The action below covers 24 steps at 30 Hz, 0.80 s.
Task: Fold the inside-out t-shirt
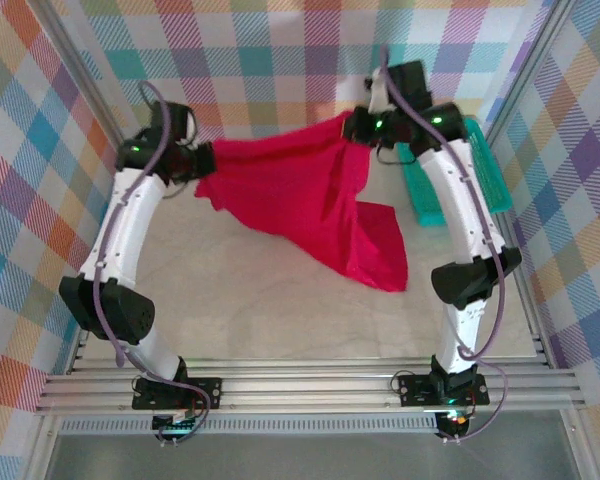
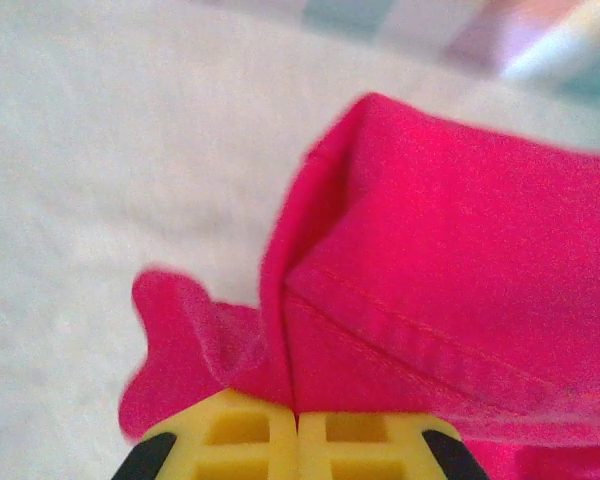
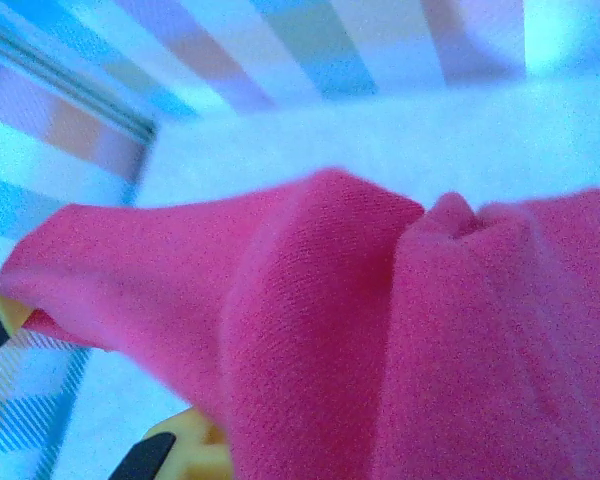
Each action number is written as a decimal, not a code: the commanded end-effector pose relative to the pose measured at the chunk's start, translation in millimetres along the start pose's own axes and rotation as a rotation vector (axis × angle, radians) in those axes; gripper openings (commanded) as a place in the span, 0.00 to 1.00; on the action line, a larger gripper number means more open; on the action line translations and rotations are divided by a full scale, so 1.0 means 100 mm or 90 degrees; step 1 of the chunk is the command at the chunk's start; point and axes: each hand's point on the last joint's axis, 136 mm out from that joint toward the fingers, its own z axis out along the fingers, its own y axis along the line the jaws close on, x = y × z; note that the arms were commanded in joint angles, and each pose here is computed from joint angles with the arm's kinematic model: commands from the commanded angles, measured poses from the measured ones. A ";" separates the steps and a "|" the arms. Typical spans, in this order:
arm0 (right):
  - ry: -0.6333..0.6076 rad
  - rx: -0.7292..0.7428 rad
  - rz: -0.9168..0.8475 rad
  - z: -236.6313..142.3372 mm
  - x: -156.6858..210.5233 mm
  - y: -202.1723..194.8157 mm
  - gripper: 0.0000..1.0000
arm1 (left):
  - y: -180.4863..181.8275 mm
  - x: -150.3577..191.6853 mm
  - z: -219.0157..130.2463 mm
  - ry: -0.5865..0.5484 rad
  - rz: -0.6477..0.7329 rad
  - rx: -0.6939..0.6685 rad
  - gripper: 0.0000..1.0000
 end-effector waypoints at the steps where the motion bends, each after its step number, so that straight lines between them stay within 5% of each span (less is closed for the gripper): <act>1: -0.104 -0.083 -0.046 -0.59 -0.39 0.42 0.00 | 0.07 -0.62 -0.98 -0.175 0.002 -0.005 0.00; 6: -0.175 -0.254 -0.078 -1.31 -0.49 1.05 0.00 | -0.14 -0.98 -2.19 -0.394 -0.006 0.087 0.00; 11: -0.195 -0.411 -0.155 -2.07 -0.16 1.55 0.00 | -0.15 -0.87 -3.24 -0.539 -0.006 0.138 0.00; 15: -0.251 -0.442 -0.169 -2.64 0.01 1.64 0.00 | -0.12 -0.69 -3.90 -0.628 -0.003 0.171 0.00; 20: -0.294 -0.403 -0.156 -2.86 0.00 1.57 0.00 | -0.14 -0.57 -4.07 -0.638 0.000 0.197 0.00; 24: -0.256 -0.339 -0.124 -2.40 -0.11 1.39 0.00 | -0.12 -0.64 -3.70 -0.593 -0.006 0.172 0.00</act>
